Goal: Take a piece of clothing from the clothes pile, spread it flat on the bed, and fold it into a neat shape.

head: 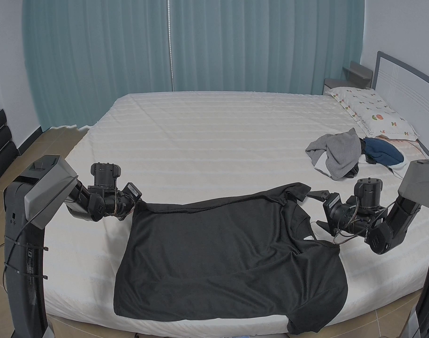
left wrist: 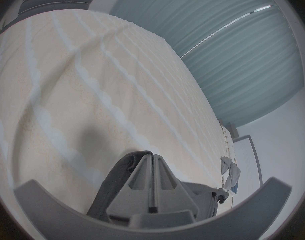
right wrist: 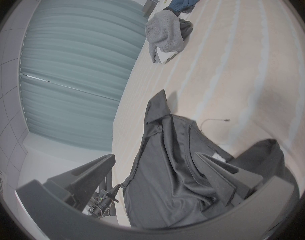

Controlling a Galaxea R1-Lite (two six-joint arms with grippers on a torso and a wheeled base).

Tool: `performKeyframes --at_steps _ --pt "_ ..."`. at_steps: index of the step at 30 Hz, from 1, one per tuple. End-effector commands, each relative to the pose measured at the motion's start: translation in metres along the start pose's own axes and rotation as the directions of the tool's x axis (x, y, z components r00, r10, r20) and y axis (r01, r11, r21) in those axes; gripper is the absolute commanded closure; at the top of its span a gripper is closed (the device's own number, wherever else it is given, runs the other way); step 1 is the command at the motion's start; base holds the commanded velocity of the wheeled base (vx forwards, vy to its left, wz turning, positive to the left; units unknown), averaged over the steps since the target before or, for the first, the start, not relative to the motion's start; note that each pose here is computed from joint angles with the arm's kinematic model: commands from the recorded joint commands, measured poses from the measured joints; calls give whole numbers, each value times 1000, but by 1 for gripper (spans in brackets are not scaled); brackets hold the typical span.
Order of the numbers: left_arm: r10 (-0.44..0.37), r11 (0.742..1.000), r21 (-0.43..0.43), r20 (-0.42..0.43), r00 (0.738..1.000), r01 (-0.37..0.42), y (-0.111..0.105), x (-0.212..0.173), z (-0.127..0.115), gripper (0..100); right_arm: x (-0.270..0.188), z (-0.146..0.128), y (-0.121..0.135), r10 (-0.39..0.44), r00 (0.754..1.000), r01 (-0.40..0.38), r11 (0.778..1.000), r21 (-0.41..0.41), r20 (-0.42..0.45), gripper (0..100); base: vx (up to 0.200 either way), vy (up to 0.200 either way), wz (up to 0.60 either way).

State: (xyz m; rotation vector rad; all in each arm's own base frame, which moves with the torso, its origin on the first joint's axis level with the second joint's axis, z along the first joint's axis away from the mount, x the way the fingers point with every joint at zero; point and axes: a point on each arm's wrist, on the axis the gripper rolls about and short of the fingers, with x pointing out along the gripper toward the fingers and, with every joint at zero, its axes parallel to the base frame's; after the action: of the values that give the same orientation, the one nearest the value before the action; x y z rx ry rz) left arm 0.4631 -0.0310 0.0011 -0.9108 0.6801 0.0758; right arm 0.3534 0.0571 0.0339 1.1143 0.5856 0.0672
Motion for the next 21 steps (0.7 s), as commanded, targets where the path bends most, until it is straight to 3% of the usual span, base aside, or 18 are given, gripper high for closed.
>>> performKeyframes --at_steps 1,7,12,21 --pt "-6 998 -69 64 998 11 -6 3 10 100 31 17 26 8 1000 -7 999 -37 19 0 0 0 0" --pt "-3 996 -83 69 998 9 -4 3 13 100 77 21 18 -58 998 62 991 -115 35 0 0 0 0" --pt "0 996 -84 68 998 5 -3 3 13 100 110 20 13 -113 992 124 970 -211 61 0 0 0 0" --pt "1 997 -82 66 998 5 -3 3 12 100 126 23 19 -138 989 148 962 -231 60 0 0 0 0"
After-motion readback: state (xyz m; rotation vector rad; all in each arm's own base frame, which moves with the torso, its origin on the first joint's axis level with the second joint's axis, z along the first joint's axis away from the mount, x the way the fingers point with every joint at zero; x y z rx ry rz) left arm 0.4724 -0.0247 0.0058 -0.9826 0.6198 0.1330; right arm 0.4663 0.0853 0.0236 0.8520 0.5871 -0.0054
